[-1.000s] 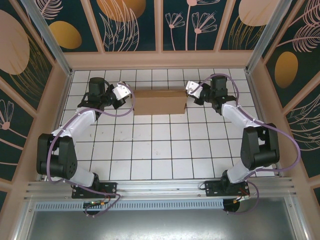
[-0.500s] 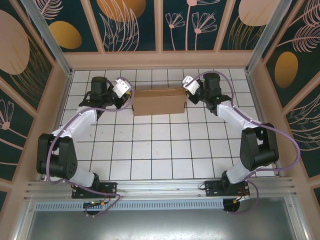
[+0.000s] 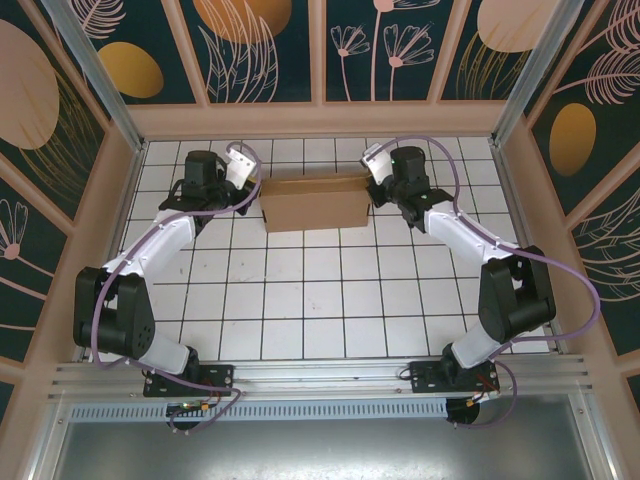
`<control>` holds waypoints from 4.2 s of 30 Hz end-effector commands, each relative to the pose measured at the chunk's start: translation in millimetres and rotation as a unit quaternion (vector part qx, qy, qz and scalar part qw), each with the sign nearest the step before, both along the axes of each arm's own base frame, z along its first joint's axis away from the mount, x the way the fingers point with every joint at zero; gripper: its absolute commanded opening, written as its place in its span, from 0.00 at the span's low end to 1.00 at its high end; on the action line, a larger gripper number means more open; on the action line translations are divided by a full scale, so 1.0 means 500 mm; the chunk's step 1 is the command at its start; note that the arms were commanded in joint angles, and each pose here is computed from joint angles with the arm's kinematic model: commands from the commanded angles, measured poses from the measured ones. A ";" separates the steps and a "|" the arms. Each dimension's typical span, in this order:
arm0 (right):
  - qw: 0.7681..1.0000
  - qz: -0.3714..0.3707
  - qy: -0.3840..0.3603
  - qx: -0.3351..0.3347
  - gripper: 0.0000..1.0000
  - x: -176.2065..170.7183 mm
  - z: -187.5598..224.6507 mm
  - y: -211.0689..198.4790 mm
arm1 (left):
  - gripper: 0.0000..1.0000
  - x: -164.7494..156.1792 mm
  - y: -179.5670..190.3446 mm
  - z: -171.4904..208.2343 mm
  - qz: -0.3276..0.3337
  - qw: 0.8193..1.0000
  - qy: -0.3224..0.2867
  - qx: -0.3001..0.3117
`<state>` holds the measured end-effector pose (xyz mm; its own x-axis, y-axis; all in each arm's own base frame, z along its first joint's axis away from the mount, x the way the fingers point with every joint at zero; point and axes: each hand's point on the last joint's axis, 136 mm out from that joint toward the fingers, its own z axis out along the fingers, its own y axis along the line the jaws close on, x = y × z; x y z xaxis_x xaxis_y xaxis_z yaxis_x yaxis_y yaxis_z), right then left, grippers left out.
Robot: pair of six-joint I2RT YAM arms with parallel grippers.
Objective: Fold the paper box
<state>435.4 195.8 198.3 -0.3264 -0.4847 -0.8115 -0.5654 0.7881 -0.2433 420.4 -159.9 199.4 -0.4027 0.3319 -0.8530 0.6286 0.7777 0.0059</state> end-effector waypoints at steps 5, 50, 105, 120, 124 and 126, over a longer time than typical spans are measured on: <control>0.994 -0.001 0.054 0.096 0.00 -0.026 0.022 0.068 | 0.00 -0.023 -0.062 0.022 -0.006 0.994 0.067 -0.086; 0.930 -0.099 0.276 0.222 0.00 0.004 0.048 0.097 | 0.00 0.006 -0.052 0.046 0.046 0.989 0.082 -0.111; 0.968 -0.118 0.177 0.135 0.00 -0.028 -0.011 0.046 | 0.00 0.008 -0.008 -0.016 0.142 0.973 0.148 -0.106; 0.968 -0.124 0.140 0.169 0.00 -0.048 -0.031 0.031 | 0.00 -0.021 0.003 -0.080 0.155 0.969 0.154 -0.111; 0.963 -0.133 0.144 0.185 0.00 -0.053 -0.047 0.029 | 0.00 -0.030 0.002 -0.102 0.155 0.967 0.163 -0.116; 0.961 -0.132 0.145 0.197 0.00 -0.053 -0.046 0.034 | 0.00 -0.034 0.001 -0.108 0.153 0.967 0.165 -0.118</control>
<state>426.1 204.4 195.9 -0.5742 -0.0370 -0.8178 -0.3295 0.9250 0.1894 429.0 -152.0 191.8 -0.5918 -0.0585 -0.8040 0.3302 0.8923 -0.3079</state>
